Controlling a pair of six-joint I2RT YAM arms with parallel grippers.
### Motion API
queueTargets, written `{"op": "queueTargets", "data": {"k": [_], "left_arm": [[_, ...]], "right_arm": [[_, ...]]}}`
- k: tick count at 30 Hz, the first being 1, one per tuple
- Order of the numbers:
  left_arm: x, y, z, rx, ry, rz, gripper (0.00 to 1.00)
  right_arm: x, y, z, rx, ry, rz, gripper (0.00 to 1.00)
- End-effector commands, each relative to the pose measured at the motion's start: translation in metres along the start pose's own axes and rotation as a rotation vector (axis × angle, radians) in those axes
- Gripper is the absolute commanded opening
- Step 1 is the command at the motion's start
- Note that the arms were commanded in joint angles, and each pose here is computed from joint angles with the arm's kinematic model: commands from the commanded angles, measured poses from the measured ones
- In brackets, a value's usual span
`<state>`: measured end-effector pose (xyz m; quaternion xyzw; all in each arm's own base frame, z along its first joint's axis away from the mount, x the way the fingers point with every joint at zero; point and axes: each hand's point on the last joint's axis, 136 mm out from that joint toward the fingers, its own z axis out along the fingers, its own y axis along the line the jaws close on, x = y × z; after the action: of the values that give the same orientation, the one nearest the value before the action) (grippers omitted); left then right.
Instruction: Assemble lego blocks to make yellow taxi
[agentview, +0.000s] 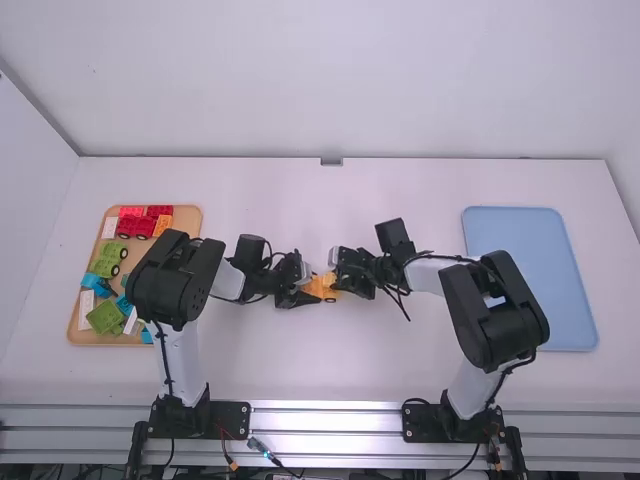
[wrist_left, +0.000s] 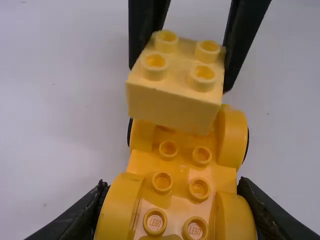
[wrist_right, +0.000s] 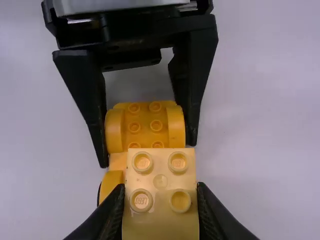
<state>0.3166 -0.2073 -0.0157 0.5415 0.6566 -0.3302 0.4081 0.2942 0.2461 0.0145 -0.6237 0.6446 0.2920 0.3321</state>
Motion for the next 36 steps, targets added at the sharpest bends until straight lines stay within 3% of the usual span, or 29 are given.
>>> {"op": "queueTargets", "data": {"k": [1,9,36], "left_arm": [[0.012,-0.009,0.003,0.014,0.029,-0.027,0.47],[0.012,-0.009,0.003,0.013,0.03,-0.026,0.48],[0.016,0.002,0.002,-0.031,0.06,-0.08,0.49]], "right_arm": [[0.007,-0.001,0.009,-0.026,0.006,0.022,0.12],[0.006,0.007,0.012,-0.102,0.004,0.018,0.09],[0.017,0.001,0.016,-0.056,0.09,0.045,0.07]]}}
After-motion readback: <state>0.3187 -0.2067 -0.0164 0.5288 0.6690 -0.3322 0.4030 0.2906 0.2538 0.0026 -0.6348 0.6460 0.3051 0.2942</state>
